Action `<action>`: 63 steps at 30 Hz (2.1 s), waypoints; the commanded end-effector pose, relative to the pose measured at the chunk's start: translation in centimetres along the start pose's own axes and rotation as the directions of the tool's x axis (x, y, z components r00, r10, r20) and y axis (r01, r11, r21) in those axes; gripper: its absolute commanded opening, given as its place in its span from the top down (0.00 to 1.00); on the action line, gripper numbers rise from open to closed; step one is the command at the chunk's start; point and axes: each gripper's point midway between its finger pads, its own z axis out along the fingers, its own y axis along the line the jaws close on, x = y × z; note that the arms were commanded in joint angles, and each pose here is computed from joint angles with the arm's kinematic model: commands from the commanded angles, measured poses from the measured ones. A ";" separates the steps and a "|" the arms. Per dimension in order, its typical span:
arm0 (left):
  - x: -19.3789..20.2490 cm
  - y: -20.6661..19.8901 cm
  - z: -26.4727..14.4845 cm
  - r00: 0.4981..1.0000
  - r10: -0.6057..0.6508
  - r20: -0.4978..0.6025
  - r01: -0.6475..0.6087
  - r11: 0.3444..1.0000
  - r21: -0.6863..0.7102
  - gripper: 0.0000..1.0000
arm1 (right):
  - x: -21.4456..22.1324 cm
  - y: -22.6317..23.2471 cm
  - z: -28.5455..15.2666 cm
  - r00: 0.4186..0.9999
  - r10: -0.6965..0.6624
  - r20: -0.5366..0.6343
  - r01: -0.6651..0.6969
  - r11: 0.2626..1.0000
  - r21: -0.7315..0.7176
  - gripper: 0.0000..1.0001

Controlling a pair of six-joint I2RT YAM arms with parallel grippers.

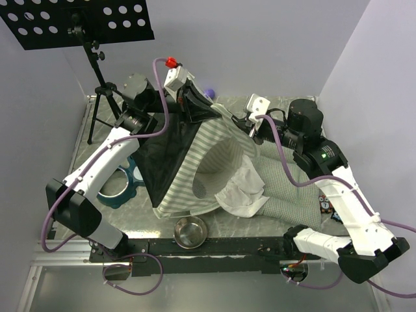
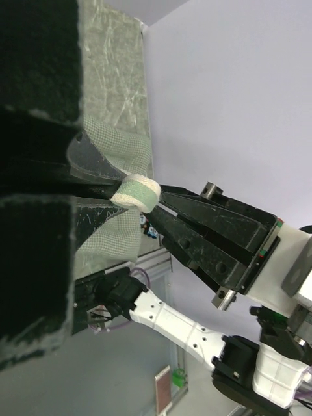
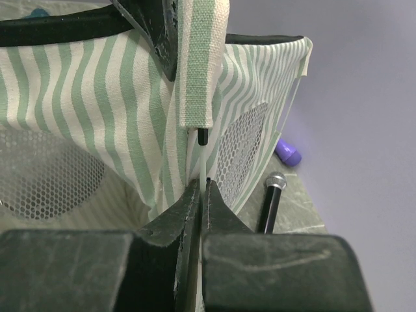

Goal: Set up the pet tent

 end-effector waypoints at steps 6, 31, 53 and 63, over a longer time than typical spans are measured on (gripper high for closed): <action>-2.0 -2.0 0.0 0.982 0.188 0.015 -0.188 0.982 -0.011 0.99 | 3.3 1.9 -0.5 0.986 0.080 -0.144 -0.087 0.995 -0.046 1.00; 3.3 -1.0 2.0 0.967 0.208 -0.148 -0.213 0.977 -0.019 0.99 | 2.8 3.0 -0.1 0.991 0.065 -0.114 -0.076 0.993 -0.094 1.00; -4.1 2.9 -1.6 0.983 0.180 0.042 -0.173 0.975 -0.143 0.99 | 7.0 1.6 -6.1 0.894 0.437 -0.099 -0.436 0.899 0.027 0.11; -6.3 3.5 -1.6 0.972 0.213 0.104 -0.196 0.969 -0.150 0.99 | 11.9 4.4 -5.1 0.816 0.572 -0.084 -0.575 0.818 -0.007 0.04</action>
